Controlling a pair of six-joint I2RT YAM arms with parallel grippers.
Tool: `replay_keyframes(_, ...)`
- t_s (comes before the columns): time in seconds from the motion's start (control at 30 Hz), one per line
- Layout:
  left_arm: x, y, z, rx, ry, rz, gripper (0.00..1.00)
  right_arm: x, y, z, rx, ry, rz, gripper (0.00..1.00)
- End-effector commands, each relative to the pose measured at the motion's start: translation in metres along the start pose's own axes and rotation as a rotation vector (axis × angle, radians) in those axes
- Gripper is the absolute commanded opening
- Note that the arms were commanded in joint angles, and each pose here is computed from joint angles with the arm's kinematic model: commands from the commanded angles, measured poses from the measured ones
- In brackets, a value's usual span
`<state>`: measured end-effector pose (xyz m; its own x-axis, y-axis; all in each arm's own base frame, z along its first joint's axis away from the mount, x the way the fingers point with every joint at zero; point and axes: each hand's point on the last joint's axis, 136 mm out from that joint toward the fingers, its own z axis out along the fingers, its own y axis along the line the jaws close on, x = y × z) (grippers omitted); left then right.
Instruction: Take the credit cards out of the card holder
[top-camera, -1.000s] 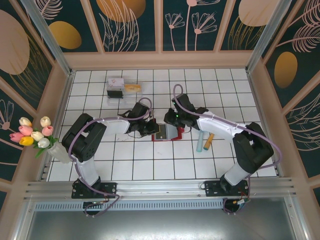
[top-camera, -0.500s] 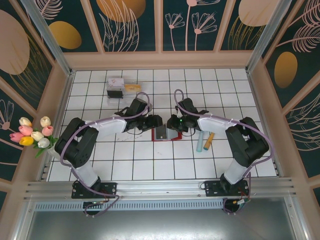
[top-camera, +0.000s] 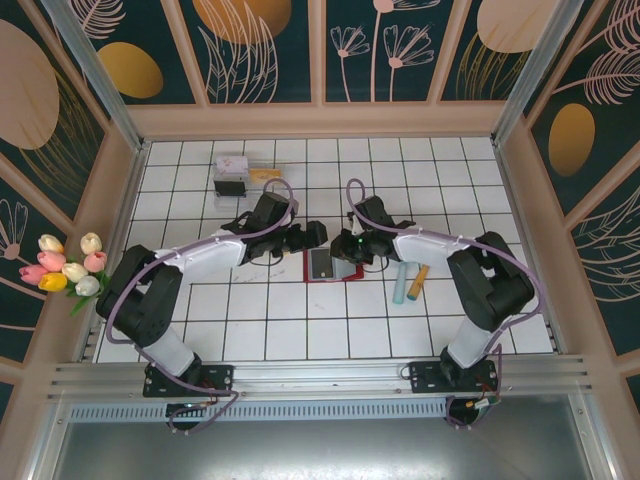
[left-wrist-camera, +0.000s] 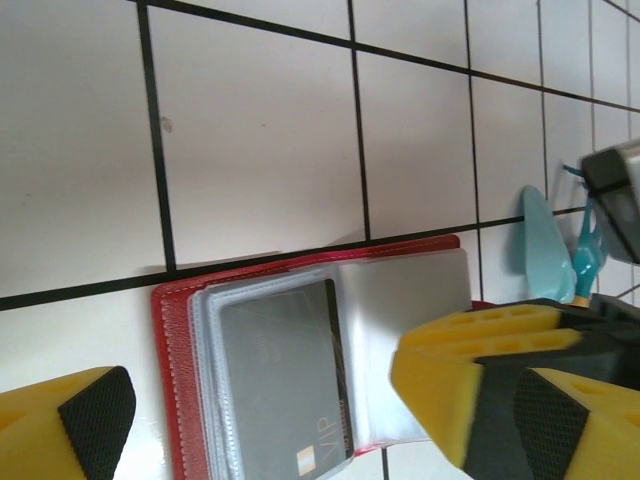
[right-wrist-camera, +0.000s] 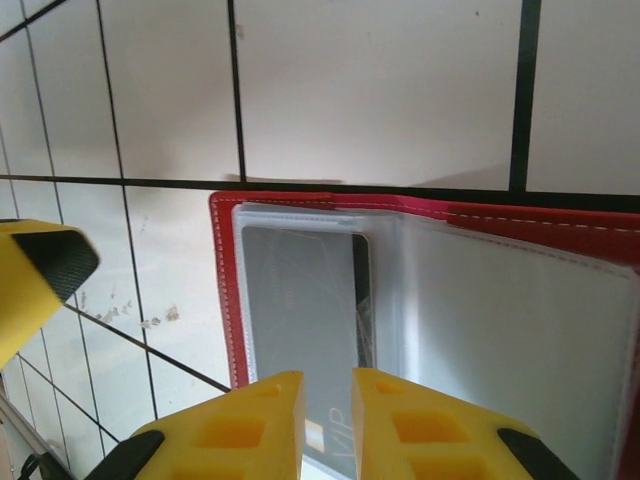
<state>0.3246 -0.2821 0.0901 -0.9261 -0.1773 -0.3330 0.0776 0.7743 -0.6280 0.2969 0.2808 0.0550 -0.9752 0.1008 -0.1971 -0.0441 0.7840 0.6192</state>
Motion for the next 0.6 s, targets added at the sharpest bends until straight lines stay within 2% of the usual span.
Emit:
replay_keyframes(0.0,0.004,-0.009,0.0,0.059,0.02,0.018,0.95,0.001,0.0,0.005,-0.02,0.017,0.009,0.21)
replay_keyframes(0.1,0.015,-0.002,0.011,0.047,0.078,-0.029,0.83,0.002,-0.005,0.007,-0.006,0.015,0.015,0.21)
replay_keyframes(0.17,0.022,0.003,0.016,0.047,0.11,-0.06,0.7,0.003,-0.008,0.01,0.005,0.026,0.017,0.21)
replay_keyframes(0.27,0.022,-0.001,0.016,0.06,0.117,-0.052,0.56,0.005,-0.01,0.014,0.008,0.041,0.016,0.21)
replay_keyframes(0.37,0.027,0.013,0.023,-0.006,0.143,-0.058,0.45,0.007,-0.009,0.017,-0.004,0.057,0.006,0.2)
replay_keyframes(0.53,0.039,0.032,0.031,-0.067,0.19,-0.053,0.38,0.007,-0.007,0.02,-0.018,0.059,0.015,0.19)
replay_keyframes(0.57,0.033,0.029,0.032,-0.077,0.187,-0.035,0.37,0.007,-0.006,0.021,-0.017,0.057,0.014,0.19)
